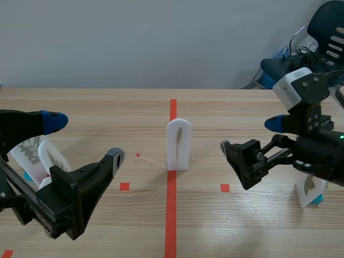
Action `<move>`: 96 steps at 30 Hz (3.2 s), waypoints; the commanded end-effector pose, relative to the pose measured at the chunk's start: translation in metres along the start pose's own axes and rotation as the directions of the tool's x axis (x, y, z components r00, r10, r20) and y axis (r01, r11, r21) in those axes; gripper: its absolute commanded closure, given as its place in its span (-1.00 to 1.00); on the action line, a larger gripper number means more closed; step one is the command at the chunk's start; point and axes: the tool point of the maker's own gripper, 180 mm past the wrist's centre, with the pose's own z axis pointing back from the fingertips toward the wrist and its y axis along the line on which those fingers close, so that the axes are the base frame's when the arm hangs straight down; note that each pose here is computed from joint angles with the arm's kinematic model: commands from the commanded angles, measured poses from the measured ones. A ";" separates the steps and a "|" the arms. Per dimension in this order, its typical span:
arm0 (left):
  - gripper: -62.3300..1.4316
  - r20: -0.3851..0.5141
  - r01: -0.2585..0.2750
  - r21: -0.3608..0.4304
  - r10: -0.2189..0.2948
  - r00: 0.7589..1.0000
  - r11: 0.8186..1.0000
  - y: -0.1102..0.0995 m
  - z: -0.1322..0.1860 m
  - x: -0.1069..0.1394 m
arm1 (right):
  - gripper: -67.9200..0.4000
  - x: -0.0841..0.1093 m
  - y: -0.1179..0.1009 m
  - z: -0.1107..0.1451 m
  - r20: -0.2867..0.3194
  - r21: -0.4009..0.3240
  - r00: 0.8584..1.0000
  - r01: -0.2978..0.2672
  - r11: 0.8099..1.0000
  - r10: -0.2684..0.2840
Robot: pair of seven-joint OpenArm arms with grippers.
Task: Do the leaf sorting experiment
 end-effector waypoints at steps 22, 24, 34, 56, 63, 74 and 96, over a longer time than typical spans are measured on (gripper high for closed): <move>-1.00 0.031 -0.001 0.001 0.001 1.000 1.000 0.000 -0.001 0.009 | -0.91 -0.011 0.076 -0.131 -0.001 0.171 0.999 -0.043 0.984 0.043; -1.00 0.031 -0.001 0.001 0.001 1.000 1.000 0.000 -0.001 0.009 | -0.58 -0.014 0.079 -0.131 -0.016 0.178 0.999 -0.045 0.983 0.049; -1.00 0.031 -0.001 0.001 0.001 1.000 1.000 0.000 -0.001 0.009 | 0.48 -0.019 0.075 -0.126 -0.036 0.178 0.997 -0.065 0.982 0.072; -1.00 0.025 0.016 -0.011 -0.016 1.000 1.000 0.000 0.000 0.008 | 0.89 0.019 -0.004 -0.020 -0.039 -0.200 0.999 -0.025 0.979 0.018; -1.00 0.022 0.021 -0.015 -0.021 1.000 1.000 0.000 0.000 0.008 | 0.89 -0.015 -0.038 0.025 -0.012 -0.374 0.995 0.086 0.924 -0.097; -1.00 0.038 0.032 -0.016 -0.031 0.999 0.999 0.001 -0.003 0.013 | 0.89 -0.053 -0.062 0.039 -0.006 -0.466 0.986 0.143 0.873 -0.165; -1.00 0.037 0.031 -0.016 -0.031 0.999 0.999 0.001 -0.003 0.013 | 0.15 -0.096 -0.102 0.045 0.023 -0.557 0.976 0.191 0.809 -0.215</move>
